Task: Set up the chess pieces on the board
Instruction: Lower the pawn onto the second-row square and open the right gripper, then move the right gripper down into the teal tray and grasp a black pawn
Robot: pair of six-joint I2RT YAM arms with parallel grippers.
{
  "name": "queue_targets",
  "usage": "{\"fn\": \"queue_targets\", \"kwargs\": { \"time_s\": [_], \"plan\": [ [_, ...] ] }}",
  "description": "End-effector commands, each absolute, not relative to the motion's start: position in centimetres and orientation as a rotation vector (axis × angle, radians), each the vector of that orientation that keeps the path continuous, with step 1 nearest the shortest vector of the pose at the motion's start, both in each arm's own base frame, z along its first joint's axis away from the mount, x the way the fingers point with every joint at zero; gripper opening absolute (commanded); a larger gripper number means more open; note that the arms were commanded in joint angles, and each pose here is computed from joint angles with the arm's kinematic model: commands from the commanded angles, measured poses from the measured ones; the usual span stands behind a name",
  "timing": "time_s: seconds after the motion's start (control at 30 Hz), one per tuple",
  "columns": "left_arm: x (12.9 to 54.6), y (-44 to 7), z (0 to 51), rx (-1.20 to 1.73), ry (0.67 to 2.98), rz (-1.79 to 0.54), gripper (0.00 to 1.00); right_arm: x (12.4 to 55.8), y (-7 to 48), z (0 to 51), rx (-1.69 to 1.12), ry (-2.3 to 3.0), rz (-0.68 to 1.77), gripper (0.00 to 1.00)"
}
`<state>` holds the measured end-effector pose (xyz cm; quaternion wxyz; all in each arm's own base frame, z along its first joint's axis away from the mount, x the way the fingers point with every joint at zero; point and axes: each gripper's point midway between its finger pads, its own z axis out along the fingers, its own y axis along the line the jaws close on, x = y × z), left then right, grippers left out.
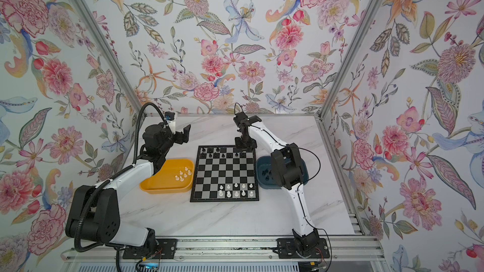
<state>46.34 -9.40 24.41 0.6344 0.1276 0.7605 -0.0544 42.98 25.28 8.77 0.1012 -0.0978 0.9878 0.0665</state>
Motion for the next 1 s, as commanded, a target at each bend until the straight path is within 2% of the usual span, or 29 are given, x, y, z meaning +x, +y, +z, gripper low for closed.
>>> {"fn": "queue_targets", "kwargs": {
  "time_s": [0.0,0.23,0.47,0.97],
  "plan": [
    [46.1,-9.7,25.1,0.289,1.716,-0.147,0.9,43.5,23.4,14.0,-0.24,2.816,0.196,0.3],
    [46.2,-9.9,25.5,0.293,1.707,-0.16,0.9,42.4,18.2,16.9,-0.139,2.774,0.11,0.29],
    [46.5,-10.0,25.8,0.295,1.706,-0.162,0.9,39.5,14.5,14.9,-0.011,2.824,0.078,0.24],
    [46.7,-10.1,26.0,0.295,1.712,-0.167,0.89,36.0,13.8,8.7,0.042,2.953,0.125,0.19]
  ]
}}
